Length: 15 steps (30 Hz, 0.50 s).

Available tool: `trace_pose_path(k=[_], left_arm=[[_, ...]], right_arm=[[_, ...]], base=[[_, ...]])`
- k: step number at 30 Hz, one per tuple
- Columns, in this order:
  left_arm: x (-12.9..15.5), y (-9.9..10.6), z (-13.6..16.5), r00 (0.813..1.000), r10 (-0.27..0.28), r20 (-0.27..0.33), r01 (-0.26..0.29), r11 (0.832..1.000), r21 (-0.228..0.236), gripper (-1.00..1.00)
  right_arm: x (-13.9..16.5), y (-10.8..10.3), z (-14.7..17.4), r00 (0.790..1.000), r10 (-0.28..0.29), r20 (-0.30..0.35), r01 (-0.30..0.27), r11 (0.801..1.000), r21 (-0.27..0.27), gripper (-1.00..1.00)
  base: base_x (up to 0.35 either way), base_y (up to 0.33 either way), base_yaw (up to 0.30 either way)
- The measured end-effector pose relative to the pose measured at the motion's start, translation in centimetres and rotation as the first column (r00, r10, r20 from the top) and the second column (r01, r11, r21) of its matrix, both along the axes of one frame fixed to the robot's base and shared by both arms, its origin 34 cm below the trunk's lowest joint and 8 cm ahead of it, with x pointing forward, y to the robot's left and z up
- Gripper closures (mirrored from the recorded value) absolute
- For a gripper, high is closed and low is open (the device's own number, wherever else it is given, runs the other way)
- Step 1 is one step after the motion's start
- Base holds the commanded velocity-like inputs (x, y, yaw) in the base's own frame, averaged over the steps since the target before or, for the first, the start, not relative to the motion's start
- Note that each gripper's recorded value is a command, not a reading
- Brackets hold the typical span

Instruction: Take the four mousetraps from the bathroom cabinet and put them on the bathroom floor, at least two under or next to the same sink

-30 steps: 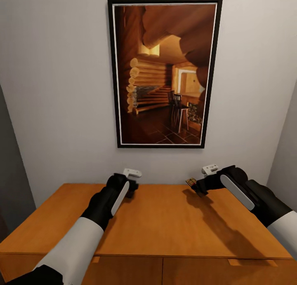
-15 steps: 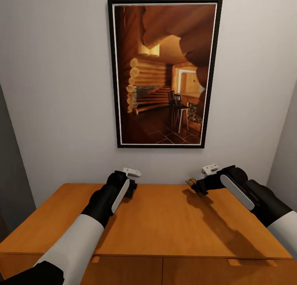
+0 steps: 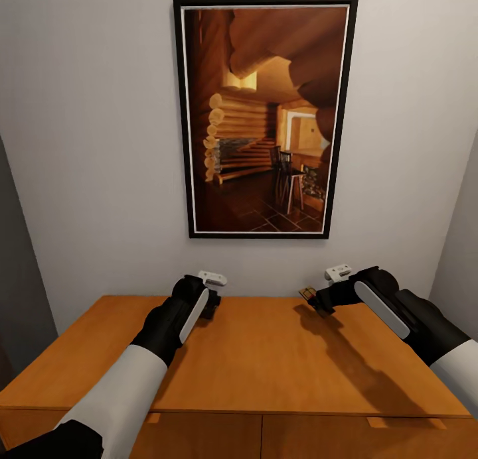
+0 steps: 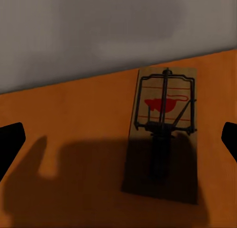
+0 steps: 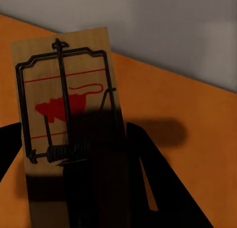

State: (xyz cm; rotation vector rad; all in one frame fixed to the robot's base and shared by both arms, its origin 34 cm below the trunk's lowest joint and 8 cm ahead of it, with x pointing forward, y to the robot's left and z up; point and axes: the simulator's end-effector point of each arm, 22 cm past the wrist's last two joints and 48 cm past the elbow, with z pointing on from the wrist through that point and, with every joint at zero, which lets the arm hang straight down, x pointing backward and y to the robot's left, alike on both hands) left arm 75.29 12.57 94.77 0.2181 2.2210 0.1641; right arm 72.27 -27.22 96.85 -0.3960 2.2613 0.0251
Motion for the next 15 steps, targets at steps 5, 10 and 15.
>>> trace_pose_path(k=[5,10,15], left_arm=[[0.0,-0.1,0.0,1.000,-0.003,-0.003,0.003,1.000,-0.002,-1.00],[0.4,-0.1,0.5,1.000,-0.006,-0.007,0.006,1.000,-0.002,-1.00],[1.5,0.2,1.8,1.000,0.000,-0.016,0.000,1.000,0.011,-1.00]], right_arm=[[0.0,0.0,0.0,1.000,0.000,0.000,0.000,1.000,0.000,1.00],[0.0,0.0,0.0,1.000,0.000,0.000,0.000,1.000,0.000,1.00],[0.0,0.0,0.0,1.000,0.000,0.000,0.000,1.000,0.000,1.00]], base=[[0.000,0.000,0.000],[0.000,0.000,0.000],[0.000,0.000,0.000]])
